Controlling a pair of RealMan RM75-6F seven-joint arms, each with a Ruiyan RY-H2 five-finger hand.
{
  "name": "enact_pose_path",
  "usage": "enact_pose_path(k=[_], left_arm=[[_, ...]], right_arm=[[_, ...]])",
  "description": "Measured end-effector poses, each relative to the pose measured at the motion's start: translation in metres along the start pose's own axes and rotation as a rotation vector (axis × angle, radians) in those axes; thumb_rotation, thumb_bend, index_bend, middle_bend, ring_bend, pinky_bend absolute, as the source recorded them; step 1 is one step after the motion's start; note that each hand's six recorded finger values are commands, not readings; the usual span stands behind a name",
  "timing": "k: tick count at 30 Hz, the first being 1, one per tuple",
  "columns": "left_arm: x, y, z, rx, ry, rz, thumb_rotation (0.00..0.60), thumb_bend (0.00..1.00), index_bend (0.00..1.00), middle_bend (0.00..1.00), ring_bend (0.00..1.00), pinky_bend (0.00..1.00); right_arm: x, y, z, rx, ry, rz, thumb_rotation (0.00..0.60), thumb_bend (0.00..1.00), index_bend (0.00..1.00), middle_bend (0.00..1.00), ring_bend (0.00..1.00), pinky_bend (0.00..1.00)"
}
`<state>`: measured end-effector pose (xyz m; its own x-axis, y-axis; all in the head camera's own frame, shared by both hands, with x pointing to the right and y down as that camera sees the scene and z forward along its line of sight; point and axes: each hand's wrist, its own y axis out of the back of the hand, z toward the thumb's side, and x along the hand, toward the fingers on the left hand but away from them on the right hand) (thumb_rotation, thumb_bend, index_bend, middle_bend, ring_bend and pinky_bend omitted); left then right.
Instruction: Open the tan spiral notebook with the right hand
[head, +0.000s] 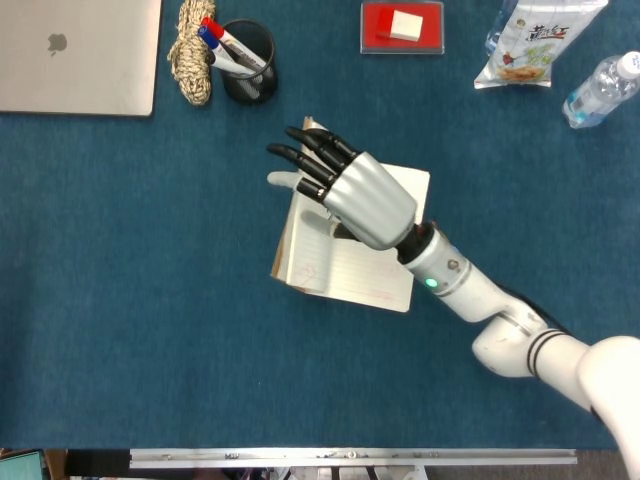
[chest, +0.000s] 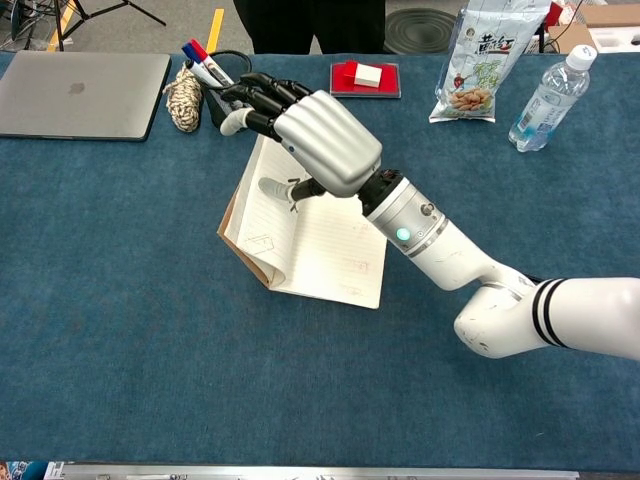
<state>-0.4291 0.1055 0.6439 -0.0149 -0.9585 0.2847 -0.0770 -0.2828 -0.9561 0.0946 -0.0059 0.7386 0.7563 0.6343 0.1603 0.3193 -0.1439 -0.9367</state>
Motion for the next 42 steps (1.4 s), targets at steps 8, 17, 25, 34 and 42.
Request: enact_pose_path(k=[8, 17, 25, 34, 42], left_arm=[[-0.003, -0.001, -0.004, -0.008, 0.012, -0.002, 0.600, 0.13, 0.40, 0.34, 0.35, 0.55], [-0.005, -0.002, -0.007, -0.011, 0.023, -0.003, 0.600, 0.13, 0.40, 0.34, 0.35, 0.55], [-0.006, -0.003, -0.007, -0.012, 0.025, -0.006, 0.600, 0.13, 0.40, 0.34, 0.35, 0.55], [-0.007, -0.003, -0.008, -0.013, 0.029, -0.007, 0.600, 0.13, 0.40, 0.34, 0.35, 0.55], [-0.006, -0.001, -0.007, -0.010, 0.028, -0.001, 0.600, 0.13, 0.40, 0.34, 0.35, 0.55]], right_arm=[[-0.019, -0.016, 0.006, -0.017, -0.018, 0.066, 0.600, 0.20, 0.32, 0.19, 0.09, 0.21], [-0.041, -0.023, 0.009, -0.036, -0.060, 0.105, 0.600, 0.20, 0.32, 0.19, 0.09, 0.21], [-0.043, -0.031, 0.005, -0.023, -0.089, 0.148, 0.600, 0.19, 0.32, 0.19, 0.09, 0.20], [-0.034, -0.044, 0.000, -0.001, -0.105, 0.211, 0.600, 0.19, 0.32, 0.19, 0.09, 0.21], [-0.021, -0.038, -0.012, 0.040, -0.103, 0.188, 0.600, 0.19, 0.32, 0.21, 0.09, 0.21]])
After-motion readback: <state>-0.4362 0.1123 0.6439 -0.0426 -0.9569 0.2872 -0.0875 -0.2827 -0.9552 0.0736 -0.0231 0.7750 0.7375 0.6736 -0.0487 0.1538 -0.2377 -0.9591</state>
